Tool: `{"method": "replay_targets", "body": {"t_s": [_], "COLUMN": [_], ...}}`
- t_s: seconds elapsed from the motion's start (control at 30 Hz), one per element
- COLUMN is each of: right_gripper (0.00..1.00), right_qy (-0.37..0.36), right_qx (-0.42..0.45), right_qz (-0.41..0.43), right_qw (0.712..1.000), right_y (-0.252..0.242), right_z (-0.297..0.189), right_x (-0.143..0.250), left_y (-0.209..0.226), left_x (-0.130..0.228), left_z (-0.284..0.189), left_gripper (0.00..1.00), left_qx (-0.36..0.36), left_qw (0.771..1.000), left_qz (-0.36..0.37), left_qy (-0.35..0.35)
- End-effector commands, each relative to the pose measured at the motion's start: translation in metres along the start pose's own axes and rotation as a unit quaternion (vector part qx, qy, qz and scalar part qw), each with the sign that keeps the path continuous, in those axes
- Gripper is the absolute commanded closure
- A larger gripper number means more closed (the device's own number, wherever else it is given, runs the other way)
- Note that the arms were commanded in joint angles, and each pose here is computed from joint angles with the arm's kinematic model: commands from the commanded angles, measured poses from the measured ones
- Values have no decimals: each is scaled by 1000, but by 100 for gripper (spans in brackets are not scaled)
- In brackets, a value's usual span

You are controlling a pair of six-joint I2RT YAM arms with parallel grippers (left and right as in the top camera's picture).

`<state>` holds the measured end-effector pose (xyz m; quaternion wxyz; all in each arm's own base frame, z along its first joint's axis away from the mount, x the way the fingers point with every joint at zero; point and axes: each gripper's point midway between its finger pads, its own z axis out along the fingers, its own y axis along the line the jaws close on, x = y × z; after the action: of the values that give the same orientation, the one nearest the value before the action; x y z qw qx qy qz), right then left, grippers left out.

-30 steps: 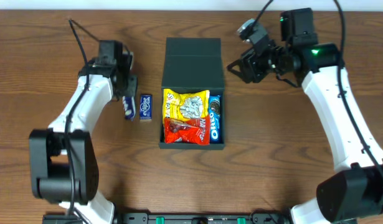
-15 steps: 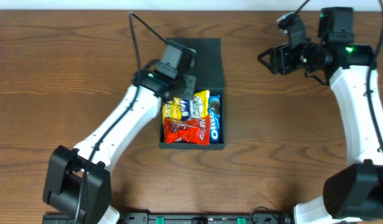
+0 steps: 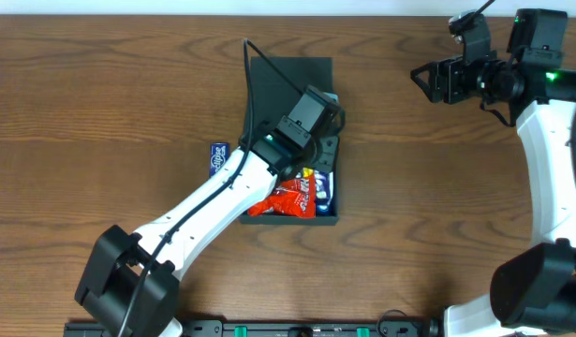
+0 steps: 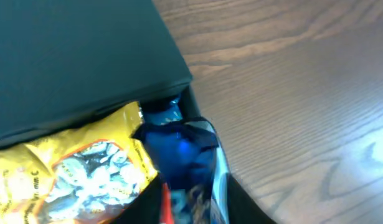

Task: Pack container
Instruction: 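Carry the Cadbury pack into the box and release it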

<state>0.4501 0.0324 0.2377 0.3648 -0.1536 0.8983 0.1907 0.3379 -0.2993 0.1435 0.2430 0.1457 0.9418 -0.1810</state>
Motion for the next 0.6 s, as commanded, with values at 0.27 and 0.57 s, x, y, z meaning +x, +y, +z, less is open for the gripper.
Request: {"method": "replay_targets", "body": {"t_s": [0.27, 0.57], "right_gripper": [29, 28], "right_qy": [-14, -14], "right_qx": [2, 2], "right_qz": [-2, -1], "right_qw": [1000, 1000], "right_y": [0, 1], "right_z": [-8, -8], "right_x": [-8, -8], "left_y": [27, 152], "left_x": [-37, -78], "left_z": [-18, -75], "left_gripper": [5, 5], "left_qx": [-51, -228], "left_qw": [996, 963], "left_qz": [1, -17], "left_qy": [-72, -140]}}
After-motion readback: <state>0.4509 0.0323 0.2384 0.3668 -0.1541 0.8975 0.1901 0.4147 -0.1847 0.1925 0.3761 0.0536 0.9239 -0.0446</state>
